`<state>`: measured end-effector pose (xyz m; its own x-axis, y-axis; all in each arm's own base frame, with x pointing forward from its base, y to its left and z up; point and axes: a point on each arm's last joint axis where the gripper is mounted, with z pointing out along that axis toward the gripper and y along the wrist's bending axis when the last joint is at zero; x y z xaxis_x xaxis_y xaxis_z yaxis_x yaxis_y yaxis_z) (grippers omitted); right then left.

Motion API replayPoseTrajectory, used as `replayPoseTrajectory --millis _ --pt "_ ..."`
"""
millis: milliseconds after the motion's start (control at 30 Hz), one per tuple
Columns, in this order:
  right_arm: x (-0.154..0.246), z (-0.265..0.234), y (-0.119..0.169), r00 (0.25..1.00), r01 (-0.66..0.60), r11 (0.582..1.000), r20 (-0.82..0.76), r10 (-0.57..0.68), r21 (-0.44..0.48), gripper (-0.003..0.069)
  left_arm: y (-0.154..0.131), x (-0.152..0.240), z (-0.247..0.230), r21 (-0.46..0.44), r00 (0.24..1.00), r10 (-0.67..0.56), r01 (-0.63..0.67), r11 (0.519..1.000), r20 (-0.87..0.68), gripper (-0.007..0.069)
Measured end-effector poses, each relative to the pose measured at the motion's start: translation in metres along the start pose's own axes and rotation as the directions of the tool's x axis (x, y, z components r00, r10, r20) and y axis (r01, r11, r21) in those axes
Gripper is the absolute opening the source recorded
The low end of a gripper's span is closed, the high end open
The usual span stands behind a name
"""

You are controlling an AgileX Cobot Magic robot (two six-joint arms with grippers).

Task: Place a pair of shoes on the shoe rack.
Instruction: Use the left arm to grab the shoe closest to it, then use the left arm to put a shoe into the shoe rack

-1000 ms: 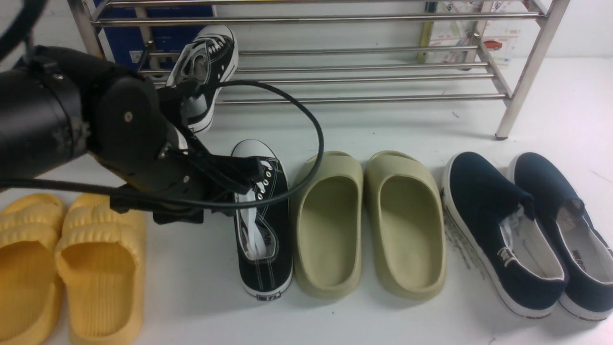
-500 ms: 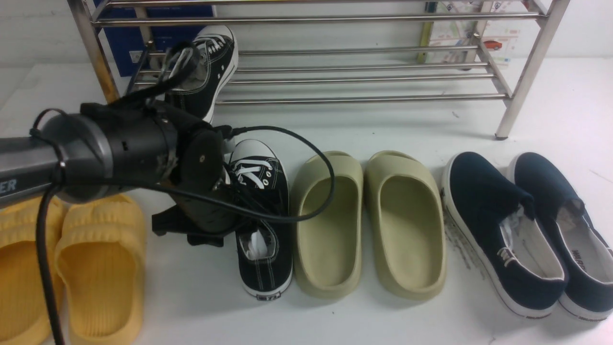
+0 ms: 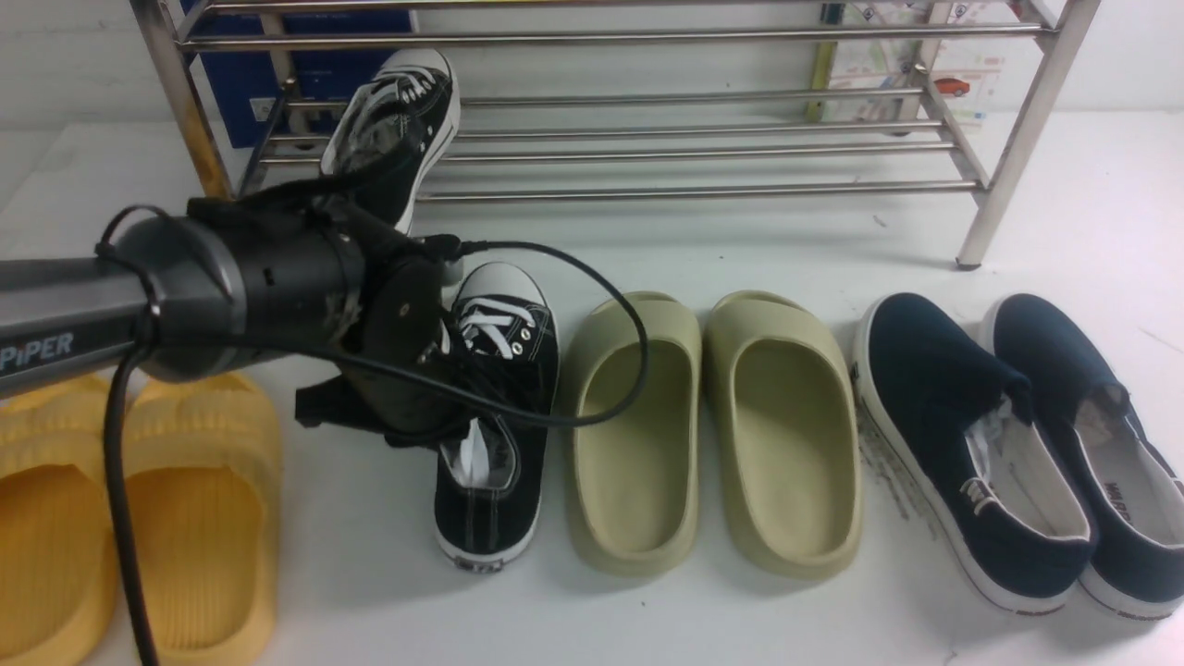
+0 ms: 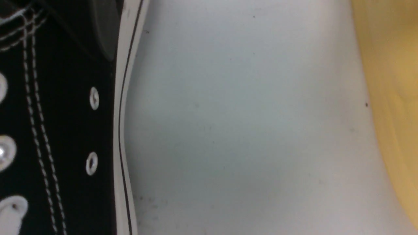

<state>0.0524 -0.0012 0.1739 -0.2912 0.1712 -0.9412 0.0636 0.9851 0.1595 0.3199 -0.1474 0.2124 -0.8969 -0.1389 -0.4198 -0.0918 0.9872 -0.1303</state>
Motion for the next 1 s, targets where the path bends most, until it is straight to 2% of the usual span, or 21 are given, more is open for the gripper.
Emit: replayPoseTrajectory --millis 233,400,533,700,1000 --pt "0.000 0.000 0.000 1.000 0.000 1.000 0.000 0.000 0.000 0.0244 -0.015 -0.043 -0.040 0.045 0.983 0.028 -0.037 0.998 0.183 -0.0013" --pt "0.000 0.000 0.000 1.000 0.000 1.000 0.000 0.000 0.000 0.0244 -0.024 -0.062 -0.047 0.071 0.972 0.008 -0.025 0.997 0.236 -0.0013" --pt "0.000 0.000 0.000 1.000 -0.001 1.000 0.000 0.001 0.000 0.0244 -0.022 -0.083 -0.032 0.082 0.967 -0.091 0.074 0.994 0.239 -0.0013" --pt "0.000 0.000 0.000 1.000 -0.001 1.000 0.000 0.001 0.000 0.0244 -0.012 -0.104 -0.015 0.081 0.958 -0.159 0.144 0.986 0.238 -0.0013" --pt "0.000 0.000 0.000 1.000 0.000 1.000 0.000 0.000 0.000 0.0244 -0.023 -0.132 -0.003 0.114 0.944 -0.149 0.120 0.986 0.295 -0.0013"
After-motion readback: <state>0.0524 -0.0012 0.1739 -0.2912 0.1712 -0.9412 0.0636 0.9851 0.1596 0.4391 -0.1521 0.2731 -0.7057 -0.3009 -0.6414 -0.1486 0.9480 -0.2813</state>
